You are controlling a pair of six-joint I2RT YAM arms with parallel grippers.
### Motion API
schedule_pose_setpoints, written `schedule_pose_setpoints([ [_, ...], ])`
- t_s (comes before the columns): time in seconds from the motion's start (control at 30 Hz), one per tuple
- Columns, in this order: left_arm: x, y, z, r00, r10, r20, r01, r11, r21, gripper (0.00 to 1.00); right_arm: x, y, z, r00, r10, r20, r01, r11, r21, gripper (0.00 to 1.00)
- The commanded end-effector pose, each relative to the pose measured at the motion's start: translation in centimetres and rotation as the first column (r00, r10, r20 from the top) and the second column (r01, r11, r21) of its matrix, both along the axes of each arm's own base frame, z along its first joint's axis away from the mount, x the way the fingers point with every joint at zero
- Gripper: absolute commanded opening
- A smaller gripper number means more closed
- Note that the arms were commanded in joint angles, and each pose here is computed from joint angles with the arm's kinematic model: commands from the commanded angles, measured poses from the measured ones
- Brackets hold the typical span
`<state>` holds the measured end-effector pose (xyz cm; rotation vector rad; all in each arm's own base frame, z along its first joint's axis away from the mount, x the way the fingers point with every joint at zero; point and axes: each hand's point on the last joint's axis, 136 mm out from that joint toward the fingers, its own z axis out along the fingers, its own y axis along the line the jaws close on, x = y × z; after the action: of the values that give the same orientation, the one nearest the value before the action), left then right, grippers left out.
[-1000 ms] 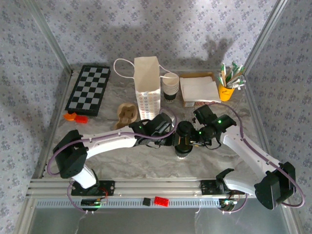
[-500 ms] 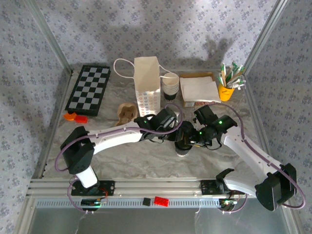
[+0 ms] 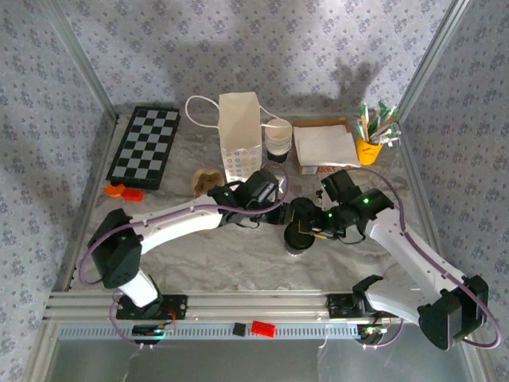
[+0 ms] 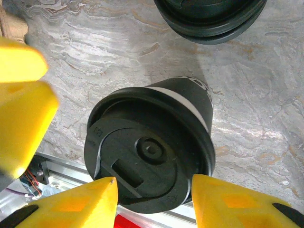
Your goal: Pack the takeout coffee
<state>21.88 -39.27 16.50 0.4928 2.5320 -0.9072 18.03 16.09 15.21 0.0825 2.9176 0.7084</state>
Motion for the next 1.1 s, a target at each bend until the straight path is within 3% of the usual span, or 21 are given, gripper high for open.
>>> schedule_pose_setpoints([
  [0.0,-0.8,0.4,0.1,1.000,0.006,-0.024,-0.006,1.000,0.008,0.40,-0.3,0.0,-0.7,0.998,0.036,-0.044,-0.036,0.999,-0.012,0.45],
  [0.1,-0.9,1.6,0.8,0.999,0.043,-0.013,-0.043,0.999,0.021,0.41,0.3,-0.5,-0.6,0.999,0.030,-0.013,-0.030,0.999,-0.043,0.44],
  [0.27,-2.7,2.8,0.3,0.988,0.117,-0.105,-0.112,0.992,0.054,0.43,0.2,-0.2,0.5,1.000,0.022,-0.015,-0.022,1.000,-0.010,0.44],
  [0.4,-4.7,1.1,0.1,0.982,0.091,-0.164,-0.091,0.996,0.009,0.48,1.1,-0.5,1.1,1.000,0.006,0.004,-0.006,1.000,0.011,0.45],
  [0.57,-4.9,0.8,-1.2,0.977,0.103,-0.187,-0.098,0.995,0.036,0.49,2.2,-0.2,1.0,1.000,0.013,0.003,-0.013,1.000,0.023,0.44],
  [1.07,-5.0,0.1,-3.8,0.973,0.082,-0.217,-0.066,0.995,0.081,0.41,3.2,-0.8,-0.6,0.999,0.021,-0.030,-0.021,1.000,0.019,0.30],
])
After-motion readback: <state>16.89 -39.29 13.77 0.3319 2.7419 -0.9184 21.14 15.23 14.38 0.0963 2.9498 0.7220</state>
